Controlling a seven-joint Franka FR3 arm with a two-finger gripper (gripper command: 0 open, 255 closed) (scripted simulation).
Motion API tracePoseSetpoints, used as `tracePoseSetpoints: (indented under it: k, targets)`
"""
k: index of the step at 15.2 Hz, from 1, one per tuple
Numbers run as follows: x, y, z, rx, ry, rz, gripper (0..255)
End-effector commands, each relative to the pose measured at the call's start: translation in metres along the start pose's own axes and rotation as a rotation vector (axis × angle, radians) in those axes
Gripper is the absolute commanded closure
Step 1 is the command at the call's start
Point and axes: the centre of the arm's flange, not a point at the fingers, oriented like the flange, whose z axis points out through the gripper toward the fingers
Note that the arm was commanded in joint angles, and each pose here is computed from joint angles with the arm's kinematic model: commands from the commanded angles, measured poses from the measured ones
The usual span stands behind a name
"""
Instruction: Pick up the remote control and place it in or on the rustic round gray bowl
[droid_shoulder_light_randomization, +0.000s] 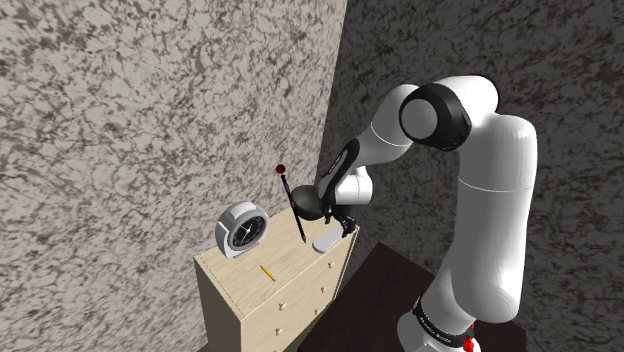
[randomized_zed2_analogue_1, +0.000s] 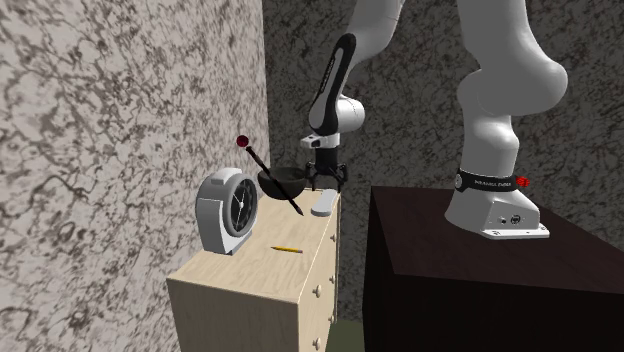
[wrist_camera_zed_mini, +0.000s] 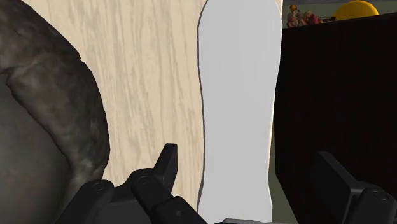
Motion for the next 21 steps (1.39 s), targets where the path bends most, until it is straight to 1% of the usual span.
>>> tracePoseSetpoints:
  k: [1, 6, 13, 14, 21]
  targets:
    - [0.001, 0.002, 0.012, -0.001, 0.002, -0.011, 0]
    - [0.001, 0.002, 0.036, -0.001, 0.002, -0.011, 0]
    - [0.001, 0.002, 0.036, -0.001, 0.002, -0.011, 0]
    - [0.001, 0.002, 0.036, -0.001, 0.002, -0.011, 255]
    - [0.0, 0.003, 0.035, -0.001, 0.002, -0.011, 255]
